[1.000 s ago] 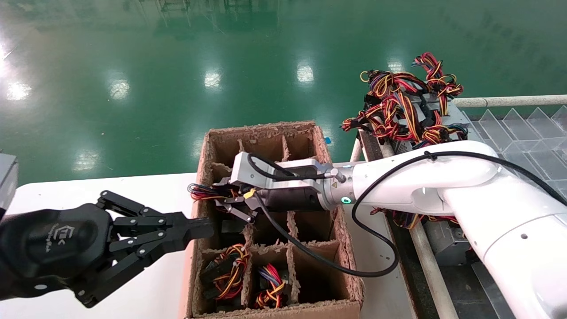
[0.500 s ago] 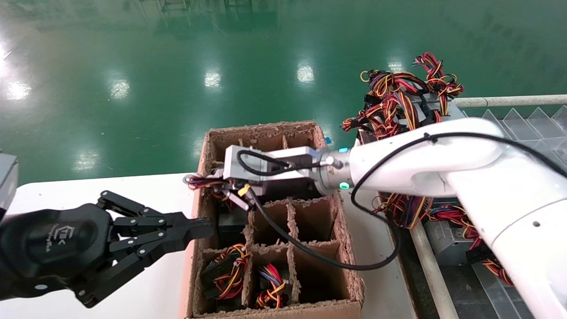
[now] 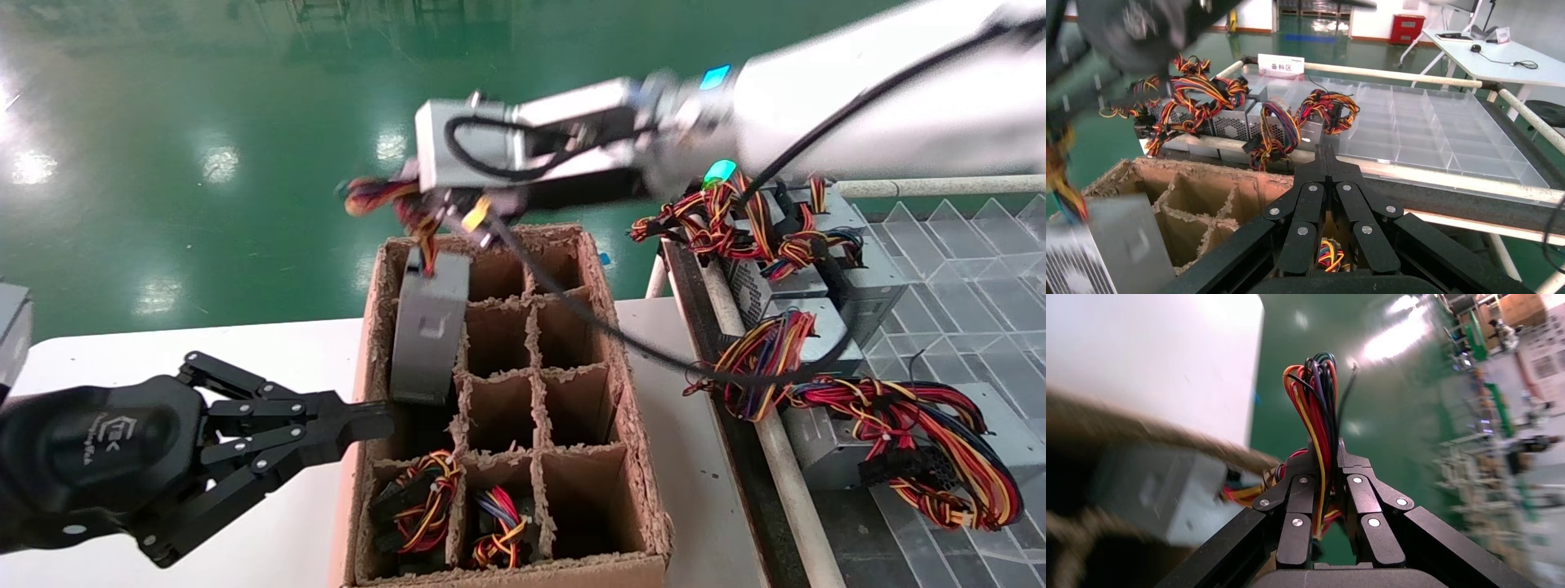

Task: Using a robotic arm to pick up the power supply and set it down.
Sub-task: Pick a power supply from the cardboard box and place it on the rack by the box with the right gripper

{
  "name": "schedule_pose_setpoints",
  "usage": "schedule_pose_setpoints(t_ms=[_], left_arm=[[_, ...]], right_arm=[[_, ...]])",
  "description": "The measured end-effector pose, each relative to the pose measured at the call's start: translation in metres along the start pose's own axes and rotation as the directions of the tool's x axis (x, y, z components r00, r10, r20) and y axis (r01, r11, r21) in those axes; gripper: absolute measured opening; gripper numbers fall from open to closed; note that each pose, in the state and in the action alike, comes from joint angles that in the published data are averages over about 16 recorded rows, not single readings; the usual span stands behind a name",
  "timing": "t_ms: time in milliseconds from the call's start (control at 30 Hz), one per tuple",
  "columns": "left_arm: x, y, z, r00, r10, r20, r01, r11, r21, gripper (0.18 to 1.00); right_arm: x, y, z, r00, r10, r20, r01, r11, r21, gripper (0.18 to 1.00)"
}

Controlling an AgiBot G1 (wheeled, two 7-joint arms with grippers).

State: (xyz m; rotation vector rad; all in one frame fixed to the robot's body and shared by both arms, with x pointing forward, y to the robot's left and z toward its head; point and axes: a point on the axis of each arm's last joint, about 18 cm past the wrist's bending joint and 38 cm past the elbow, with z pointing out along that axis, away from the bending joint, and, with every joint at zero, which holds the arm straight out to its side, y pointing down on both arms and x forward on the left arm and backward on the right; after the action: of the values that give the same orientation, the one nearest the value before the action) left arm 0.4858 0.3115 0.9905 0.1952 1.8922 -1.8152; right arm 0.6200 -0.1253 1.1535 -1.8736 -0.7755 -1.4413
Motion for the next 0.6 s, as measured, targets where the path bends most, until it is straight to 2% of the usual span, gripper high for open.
schedule_pose_setpoints(t_ms=[133,300,467,600], left_arm=[[0.000,0.000,0.000,1.000,0.000,0.000,0.000,1.000,0.000,0.191],[0.000,0.000,0.000,1.000,0.000,0.000,0.000,1.000,0.000,0.191],[0.000,0.000,0.000,1.000,0.000,0.000,0.000,1.000,0.000,0.191],[0.000,0.000,0.000,1.000,0.000,0.000,0.000,1.000,0.000,0.191]], right_arm=[[0.028,-0.017,-0.024,0.993,-0.112,-0.030,0.110,0.992,-0.060,0.219],[0.058,-0.030,-0.053,0.970,-0.235,-0.069,0.223,0.963,-0.152,0.218],[0.084,-0.030,-0.083,0.933,-0.344,-0.102,0.308,0.913,-0.267,0.218],[0.103,-0.021,-0.109,0.900,-0.422,-0.112,0.355,0.857,-0.373,0.217]])
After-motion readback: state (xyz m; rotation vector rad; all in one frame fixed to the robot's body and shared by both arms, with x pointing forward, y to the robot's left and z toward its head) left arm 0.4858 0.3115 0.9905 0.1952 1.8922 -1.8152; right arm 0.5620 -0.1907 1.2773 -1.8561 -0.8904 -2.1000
